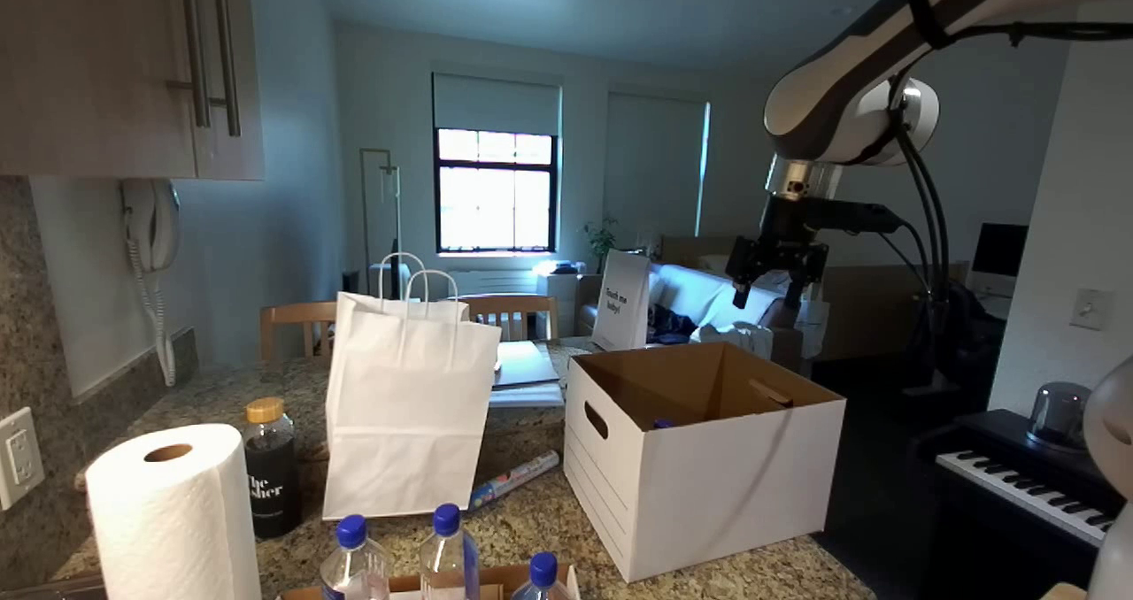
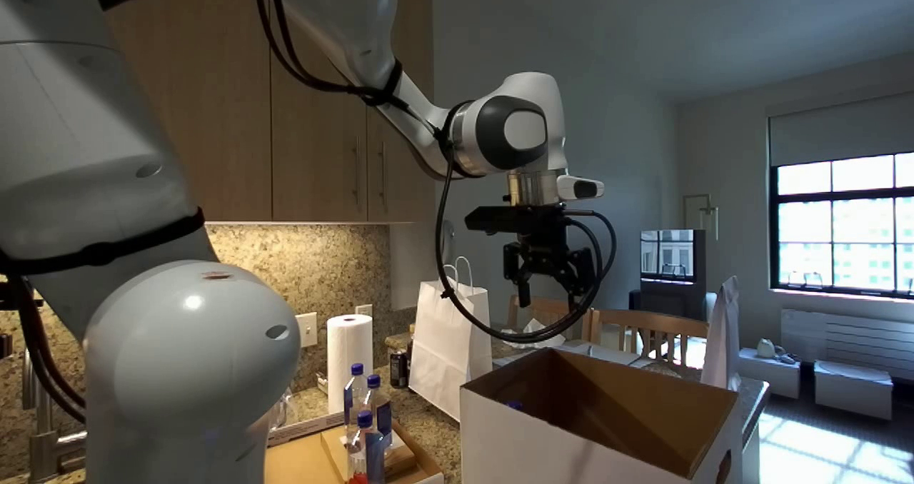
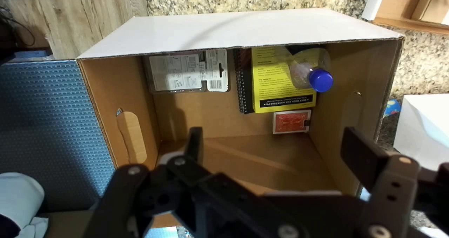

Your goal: Pick the bottle in the box and put it on the table

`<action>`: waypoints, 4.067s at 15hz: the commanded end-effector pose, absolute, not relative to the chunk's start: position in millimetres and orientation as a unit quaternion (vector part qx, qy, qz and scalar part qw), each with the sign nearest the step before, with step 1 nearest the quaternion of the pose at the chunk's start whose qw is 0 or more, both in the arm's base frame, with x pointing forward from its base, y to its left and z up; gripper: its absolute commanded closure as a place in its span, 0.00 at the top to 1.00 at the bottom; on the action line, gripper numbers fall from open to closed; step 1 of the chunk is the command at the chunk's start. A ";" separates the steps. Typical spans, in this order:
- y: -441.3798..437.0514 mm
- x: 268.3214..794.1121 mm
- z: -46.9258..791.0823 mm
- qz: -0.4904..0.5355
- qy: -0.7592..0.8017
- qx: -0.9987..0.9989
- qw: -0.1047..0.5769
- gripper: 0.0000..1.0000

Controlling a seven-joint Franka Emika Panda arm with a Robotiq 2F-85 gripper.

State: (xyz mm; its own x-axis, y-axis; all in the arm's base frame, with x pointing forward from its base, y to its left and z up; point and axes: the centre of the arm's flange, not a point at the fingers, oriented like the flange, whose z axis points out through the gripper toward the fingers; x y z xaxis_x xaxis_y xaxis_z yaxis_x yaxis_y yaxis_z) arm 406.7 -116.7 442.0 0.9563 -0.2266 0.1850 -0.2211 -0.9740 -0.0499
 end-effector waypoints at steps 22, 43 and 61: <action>-68.4 469.9 334.1 0.001 0.063 -0.997 0.051 1.00; -0.6 526.5 270.3 0.014 -0.022 -0.997 -0.071 1.00; 21.0 533.7 241.2 0.055 -0.053 -0.994 -0.083 0.68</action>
